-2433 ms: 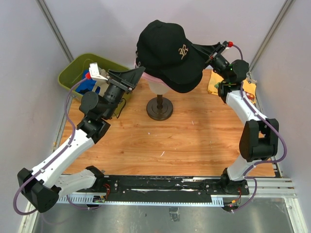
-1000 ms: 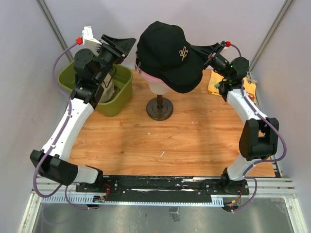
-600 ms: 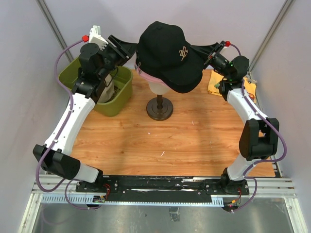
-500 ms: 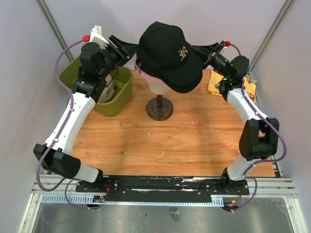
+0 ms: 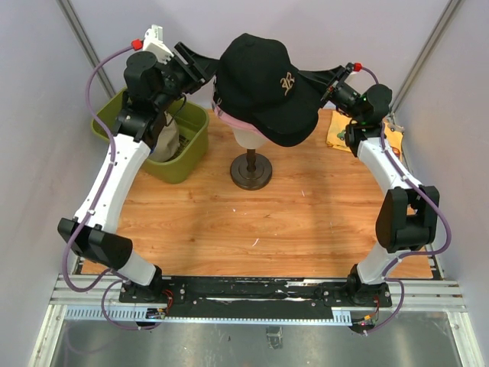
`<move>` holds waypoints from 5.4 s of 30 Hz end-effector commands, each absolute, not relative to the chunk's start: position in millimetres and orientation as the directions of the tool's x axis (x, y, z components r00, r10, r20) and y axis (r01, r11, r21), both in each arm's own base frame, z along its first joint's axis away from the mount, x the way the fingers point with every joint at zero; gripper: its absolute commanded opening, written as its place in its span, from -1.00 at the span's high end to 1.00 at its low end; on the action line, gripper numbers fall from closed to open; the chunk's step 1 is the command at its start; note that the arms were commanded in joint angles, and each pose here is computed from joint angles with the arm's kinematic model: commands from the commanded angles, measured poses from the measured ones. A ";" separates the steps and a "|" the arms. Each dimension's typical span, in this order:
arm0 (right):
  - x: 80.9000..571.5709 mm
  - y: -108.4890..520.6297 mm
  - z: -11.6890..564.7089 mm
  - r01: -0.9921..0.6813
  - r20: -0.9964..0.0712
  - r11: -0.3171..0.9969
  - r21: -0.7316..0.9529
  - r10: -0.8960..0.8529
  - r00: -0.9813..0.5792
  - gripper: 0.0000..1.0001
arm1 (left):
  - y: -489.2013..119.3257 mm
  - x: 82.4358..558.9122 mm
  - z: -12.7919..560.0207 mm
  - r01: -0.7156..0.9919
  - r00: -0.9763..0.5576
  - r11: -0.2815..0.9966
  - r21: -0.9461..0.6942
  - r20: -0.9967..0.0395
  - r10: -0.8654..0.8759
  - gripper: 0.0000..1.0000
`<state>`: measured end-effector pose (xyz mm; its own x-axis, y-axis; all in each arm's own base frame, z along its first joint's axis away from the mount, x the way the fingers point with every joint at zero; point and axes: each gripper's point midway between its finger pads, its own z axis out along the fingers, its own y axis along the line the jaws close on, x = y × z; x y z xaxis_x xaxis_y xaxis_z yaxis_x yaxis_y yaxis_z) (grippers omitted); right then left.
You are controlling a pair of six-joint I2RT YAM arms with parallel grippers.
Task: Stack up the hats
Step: Stack the hat on the hat.
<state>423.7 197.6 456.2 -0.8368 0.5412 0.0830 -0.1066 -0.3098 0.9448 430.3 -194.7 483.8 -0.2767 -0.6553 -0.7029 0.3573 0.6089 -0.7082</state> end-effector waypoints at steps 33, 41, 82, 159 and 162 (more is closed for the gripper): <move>430.8 169.5 456.8 -0.195 -0.025 -0.198 0.961 0.636 -0.771 0.31 | -185.7 451.4 458.4 0.250 -0.338 0.753 -0.609 -0.783 -0.522 0.98; 397.6 142.6 458.3 -0.242 -0.150 -0.026 0.970 0.719 -0.678 0.24 | -186.0 447.0 456.9 0.252 -0.344 0.751 -0.610 -0.782 -0.520 0.99; 345.8 183.4 428.1 -0.253 -0.303 0.182 0.950 0.727 -0.616 0.42 | -183.8 429.1 454.3 0.226 -0.350 0.750 -0.622 -0.770 -0.533 0.99; 390.1 146.9 310.0 0.119 -0.109 0.256 0.959 0.725 -0.680 0.99 | -155.8 435.5 397.2 0.063 -0.376 0.859 -0.508 -0.809 -0.452 0.99; 391.8 146.7 305.5 0.127 -0.108 0.263 0.956 0.724 -0.682 0.98 | -156.3 436.6 396.5 0.063 -0.377 0.861 -0.505 -0.810 -0.448 0.99</move>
<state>375.0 165.7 376.9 -0.7075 0.6805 -0.1906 -0.0964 0.1743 0.9800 430.8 -178.1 445.1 -0.3108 -0.5089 -0.8028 0.1983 0.7913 -0.5784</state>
